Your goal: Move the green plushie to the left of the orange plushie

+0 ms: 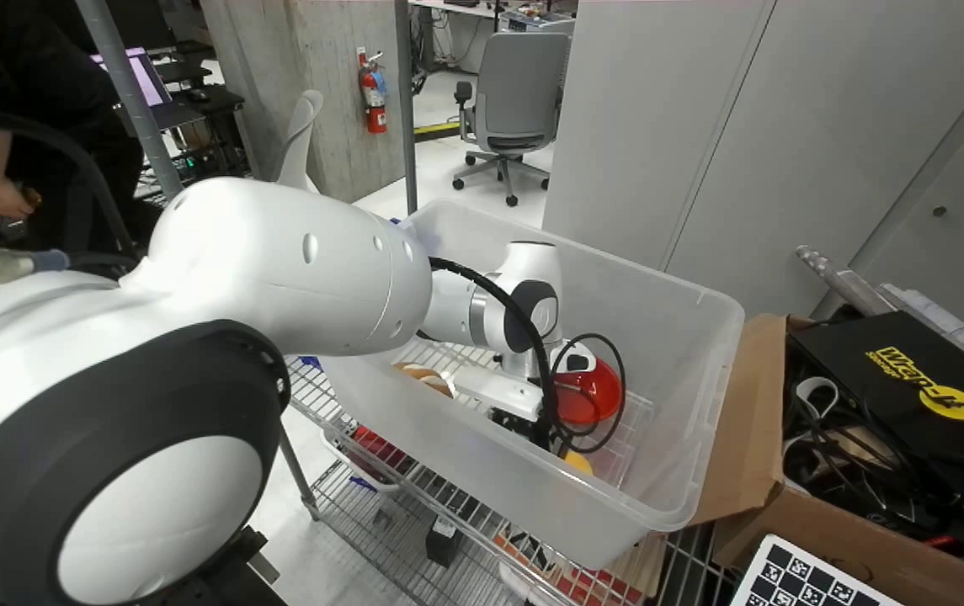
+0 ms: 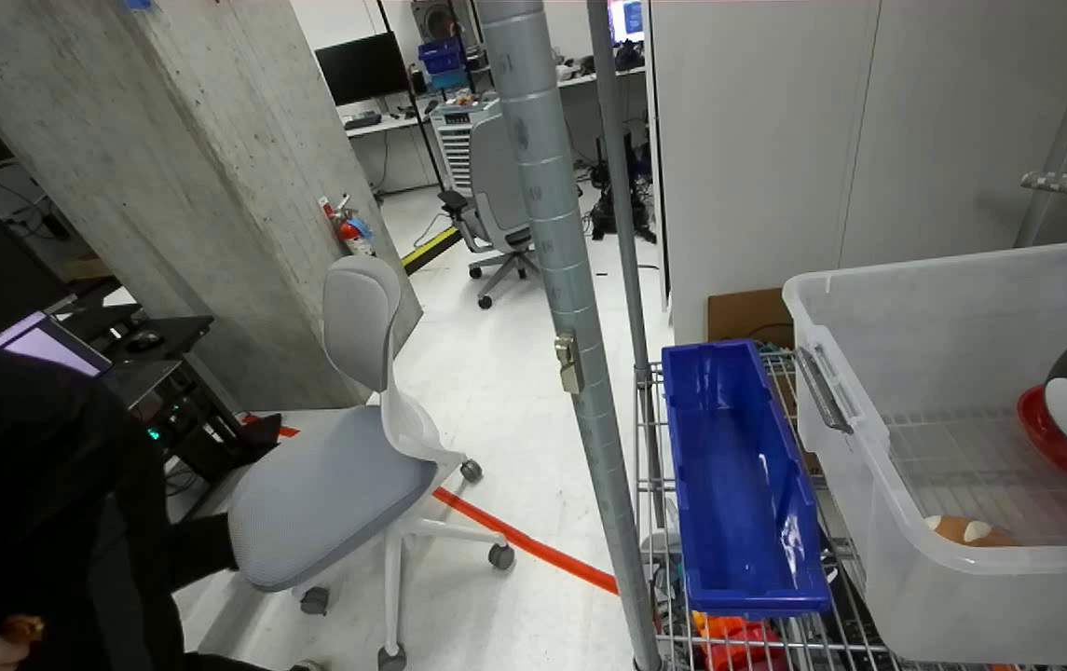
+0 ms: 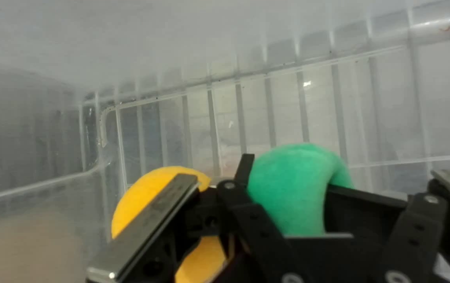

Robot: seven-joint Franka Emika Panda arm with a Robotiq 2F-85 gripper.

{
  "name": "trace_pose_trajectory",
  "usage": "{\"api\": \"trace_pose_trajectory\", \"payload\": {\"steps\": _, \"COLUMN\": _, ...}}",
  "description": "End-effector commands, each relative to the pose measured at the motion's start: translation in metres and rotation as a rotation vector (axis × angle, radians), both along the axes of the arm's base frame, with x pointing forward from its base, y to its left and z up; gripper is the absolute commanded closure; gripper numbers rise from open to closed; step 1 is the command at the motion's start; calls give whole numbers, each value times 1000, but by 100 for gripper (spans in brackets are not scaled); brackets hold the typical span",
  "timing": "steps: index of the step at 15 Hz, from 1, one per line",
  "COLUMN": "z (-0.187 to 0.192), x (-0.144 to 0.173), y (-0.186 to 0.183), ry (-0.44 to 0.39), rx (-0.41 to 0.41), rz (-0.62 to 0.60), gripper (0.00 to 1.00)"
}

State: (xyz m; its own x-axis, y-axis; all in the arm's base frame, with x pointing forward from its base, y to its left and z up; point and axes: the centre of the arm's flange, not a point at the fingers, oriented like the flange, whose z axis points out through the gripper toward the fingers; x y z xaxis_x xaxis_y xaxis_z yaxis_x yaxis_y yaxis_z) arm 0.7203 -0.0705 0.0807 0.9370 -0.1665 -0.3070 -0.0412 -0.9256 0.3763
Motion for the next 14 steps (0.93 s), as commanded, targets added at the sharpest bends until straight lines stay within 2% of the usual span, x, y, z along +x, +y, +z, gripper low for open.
{"api": "trace_pose_trajectory", "payload": {"steps": 1, "z": 11, "x": -1, "y": 7, "ry": 15, "rx": -25, "rz": 15, "gripper": 38}}
{"api": "trace_pose_trajectory", "payload": {"steps": 4, "z": 26, "x": -10, "y": 20, "ry": 34, "rx": -26, "rz": -9, "gripper": 16}}
{"api": "trace_pose_trajectory", "payload": {"steps": 6, "z": 51, "x": -19, "y": 30, "ry": 35, "rx": -43, "rz": -44, "gripper": 1}}
{"api": "trace_pose_trajectory", "payload": {"steps": 8, "z": 87, "x": -29, "y": 33, "ry": 35, "rx": -77, "rz": -92, "gripper": 0}}
{"api": "trace_pose_trajectory", "payload": {"steps": 10, "z": 123, "x": -36, "y": 38, "ry": 21, "rx": -69, "rz": -122, "gripper": 0}}
{"api": "trace_pose_trajectory", "payload": {"steps": 11, "z": 81, "x": -6, "y": 34, "ry": 17, "rx": -56, "rz": -86, "gripper": 0}}
{"api": "trace_pose_trajectory", "payload": {"steps": 12, "z": 96, "x": -6, "y": 36, "ry": 8, "rx": -54, "rz": -90, "gripper": 0}}
{"api": "trace_pose_trajectory", "payload": {"steps": 14, "z": 96, "x": -7, "y": 36, "ry": 9, "rx": -53, "rz": -89, "gripper": 0}}
